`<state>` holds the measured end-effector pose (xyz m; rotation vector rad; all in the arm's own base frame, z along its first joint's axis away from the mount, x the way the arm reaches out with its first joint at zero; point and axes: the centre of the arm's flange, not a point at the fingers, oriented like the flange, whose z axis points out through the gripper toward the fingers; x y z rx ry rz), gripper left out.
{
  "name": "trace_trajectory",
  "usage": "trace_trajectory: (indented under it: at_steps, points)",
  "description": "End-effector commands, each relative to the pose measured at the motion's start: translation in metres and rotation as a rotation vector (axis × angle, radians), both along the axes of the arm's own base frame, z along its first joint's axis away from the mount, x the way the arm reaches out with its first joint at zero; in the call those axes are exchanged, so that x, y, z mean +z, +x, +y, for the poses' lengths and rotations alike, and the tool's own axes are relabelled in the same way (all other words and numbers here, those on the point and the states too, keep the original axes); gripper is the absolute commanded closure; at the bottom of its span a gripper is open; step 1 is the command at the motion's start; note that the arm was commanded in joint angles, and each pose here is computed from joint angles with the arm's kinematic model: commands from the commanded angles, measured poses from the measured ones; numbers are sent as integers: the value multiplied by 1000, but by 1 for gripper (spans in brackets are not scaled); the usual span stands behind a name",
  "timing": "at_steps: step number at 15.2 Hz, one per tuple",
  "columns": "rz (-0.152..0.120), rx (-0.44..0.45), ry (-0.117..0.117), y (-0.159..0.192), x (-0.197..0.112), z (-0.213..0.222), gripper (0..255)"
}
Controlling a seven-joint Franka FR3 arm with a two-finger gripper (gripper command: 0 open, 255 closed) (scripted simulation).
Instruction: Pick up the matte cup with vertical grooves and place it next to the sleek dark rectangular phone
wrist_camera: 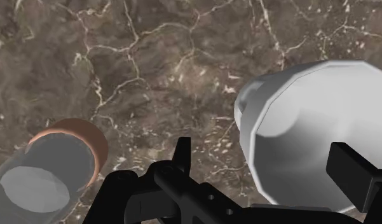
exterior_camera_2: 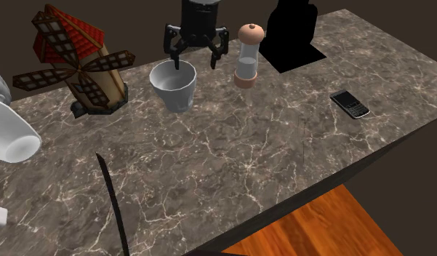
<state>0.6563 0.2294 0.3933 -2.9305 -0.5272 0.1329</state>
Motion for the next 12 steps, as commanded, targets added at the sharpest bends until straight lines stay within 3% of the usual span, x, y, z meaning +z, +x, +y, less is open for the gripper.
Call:
trace_trajectory:
  at_steps: [1,7,12]
  points:
    - [-2,1,2,2,-8,3,0]
    - [-2,1,2,-1,-37,7,0]
    - [-2,1,2,-1,-37,7,0]
